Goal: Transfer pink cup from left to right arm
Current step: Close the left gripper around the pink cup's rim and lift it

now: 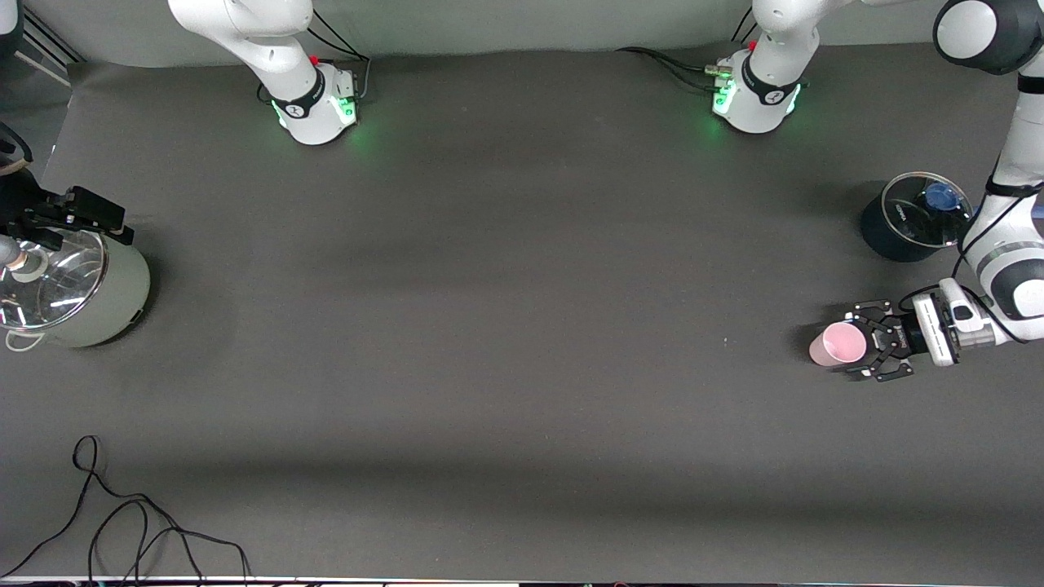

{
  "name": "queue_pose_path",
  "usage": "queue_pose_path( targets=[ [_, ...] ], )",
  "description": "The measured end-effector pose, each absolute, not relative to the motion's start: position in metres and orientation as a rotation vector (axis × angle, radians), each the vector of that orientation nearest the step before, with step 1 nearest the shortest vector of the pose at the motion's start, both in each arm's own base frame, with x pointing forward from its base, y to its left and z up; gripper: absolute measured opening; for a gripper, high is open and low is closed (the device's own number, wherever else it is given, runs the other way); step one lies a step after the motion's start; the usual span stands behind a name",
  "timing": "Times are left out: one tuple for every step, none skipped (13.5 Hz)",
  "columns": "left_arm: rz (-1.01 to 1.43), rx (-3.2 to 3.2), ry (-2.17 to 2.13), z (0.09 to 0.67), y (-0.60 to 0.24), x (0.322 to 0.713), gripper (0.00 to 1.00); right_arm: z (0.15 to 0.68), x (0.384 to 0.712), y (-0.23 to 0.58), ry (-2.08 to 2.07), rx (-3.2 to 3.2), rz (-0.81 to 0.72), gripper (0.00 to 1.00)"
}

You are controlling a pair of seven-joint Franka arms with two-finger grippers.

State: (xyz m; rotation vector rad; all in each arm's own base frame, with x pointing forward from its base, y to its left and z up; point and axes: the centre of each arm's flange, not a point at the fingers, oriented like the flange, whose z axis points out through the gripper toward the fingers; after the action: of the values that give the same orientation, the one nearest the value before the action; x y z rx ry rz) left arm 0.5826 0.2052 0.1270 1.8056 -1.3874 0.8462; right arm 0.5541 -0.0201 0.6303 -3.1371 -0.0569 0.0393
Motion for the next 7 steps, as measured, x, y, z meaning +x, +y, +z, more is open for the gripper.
queue_pose_path(
  targets=[
    [0.854, 1.799, -1.379, 0.124, 0.202, 0.582, 0.99, 0.630, 0.554, -0.020, -0.057, -3.137, 0.039, 1.00],
    [0.867, 1.791, -1.374, 0.120, 0.200, 0.581, 0.99, 0.630, 0.554, -0.020, -0.057, -3.137, 0.039, 1.00],
    [0.875, 1.786, -1.368, 0.117, 0.198, 0.580, 0.98, 0.630, 0.554, -0.020, -0.057, -3.137, 0.040, 1.00],
    [0.880, 1.781, -1.368, 0.113, 0.198, 0.579, 0.97, 0.630, 0.554, -0.020, -0.057, -3.137, 0.041, 1.00],
    [0.885, 1.776, -1.371, 0.110, 0.197, 0.578, 0.92, 0.630, 0.554, -0.020, -0.056, -3.137, 0.043, 1.00],
    [0.891, 1.768, -1.379, 0.109, 0.196, 0.578, 0.86, 0.630, 0.554, -0.020, -0.057, -3.137, 0.045, 1.00],
    [0.897, 1.759, -1.383, 0.110, 0.192, 0.579, 0.85, 0.630, 0.554, -0.020, -0.056, -3.137, 0.045, 1.00]
  ],
)
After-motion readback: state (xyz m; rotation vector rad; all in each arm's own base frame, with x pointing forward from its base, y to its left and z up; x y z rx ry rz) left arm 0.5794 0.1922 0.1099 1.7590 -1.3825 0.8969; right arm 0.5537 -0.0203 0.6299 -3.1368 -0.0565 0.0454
